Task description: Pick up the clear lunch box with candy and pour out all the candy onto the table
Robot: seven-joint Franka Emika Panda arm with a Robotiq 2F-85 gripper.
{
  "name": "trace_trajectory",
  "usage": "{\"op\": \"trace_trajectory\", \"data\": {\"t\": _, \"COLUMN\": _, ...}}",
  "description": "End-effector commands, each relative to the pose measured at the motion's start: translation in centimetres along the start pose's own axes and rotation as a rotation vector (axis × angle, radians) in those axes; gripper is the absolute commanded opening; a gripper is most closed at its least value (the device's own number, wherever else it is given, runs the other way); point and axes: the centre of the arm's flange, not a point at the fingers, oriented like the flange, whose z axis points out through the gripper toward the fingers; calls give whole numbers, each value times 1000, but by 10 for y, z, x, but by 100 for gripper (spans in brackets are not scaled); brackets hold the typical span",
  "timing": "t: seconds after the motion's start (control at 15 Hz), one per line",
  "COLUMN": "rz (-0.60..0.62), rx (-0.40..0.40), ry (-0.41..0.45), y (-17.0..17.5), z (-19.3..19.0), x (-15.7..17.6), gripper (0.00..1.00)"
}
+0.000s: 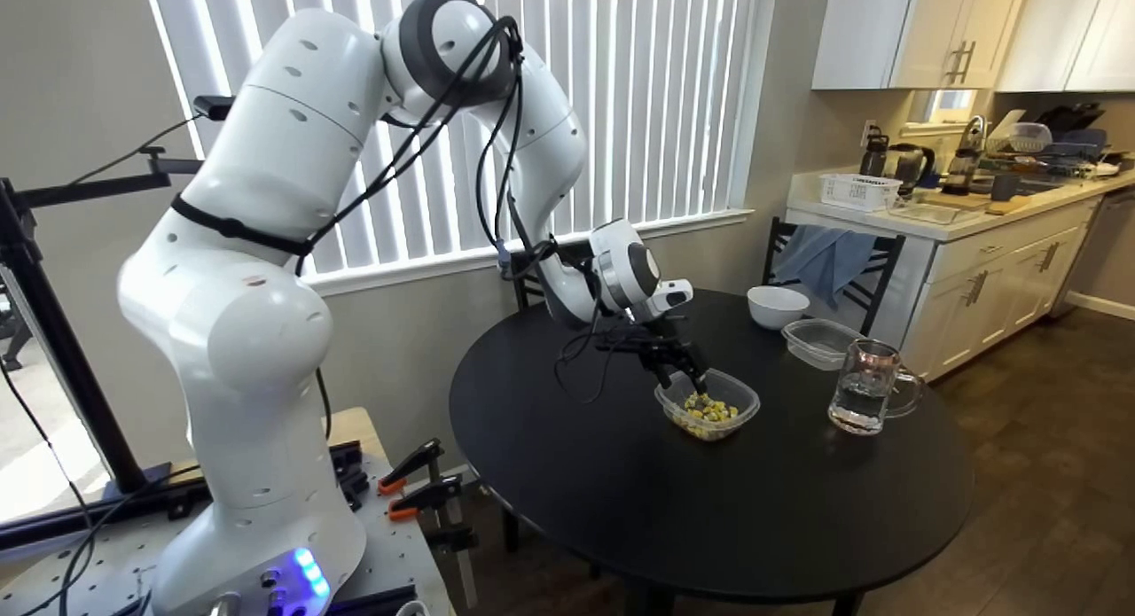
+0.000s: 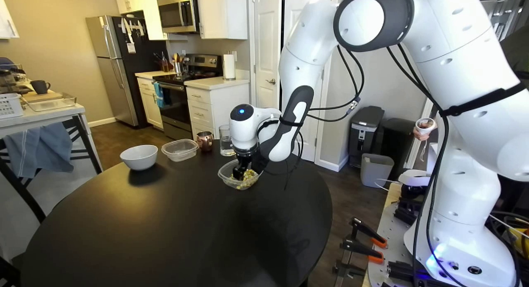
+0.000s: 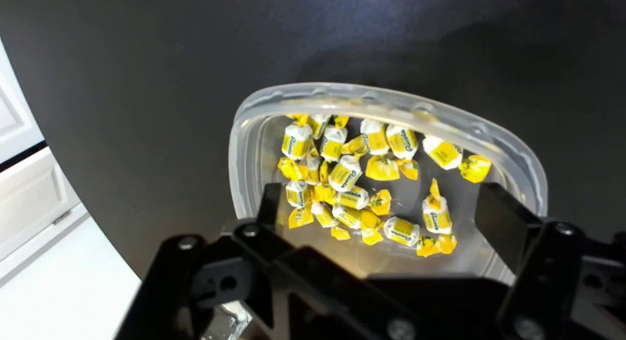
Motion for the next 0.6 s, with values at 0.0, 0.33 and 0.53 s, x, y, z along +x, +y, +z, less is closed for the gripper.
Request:
{"op": "trace_trajectory", "data": {"t": 0.0, "rz": 57, "rx": 52, "ry": -22, "y": 3, "z": 0, "x": -6, "gripper": 100}}
{"op": "trace_trajectory", "data": {"t": 0.33, "rz": 57, "rx": 201, "ry": -50, "y": -21, "z": -20, "x": -19, "gripper": 100}}
{"op": "trace_trajectory", "data": {"t": 0.53, "rz": 34, "rx": 280, "ry": -46, "y": -40, "z": -36, "x": -28, "gripper": 100}}
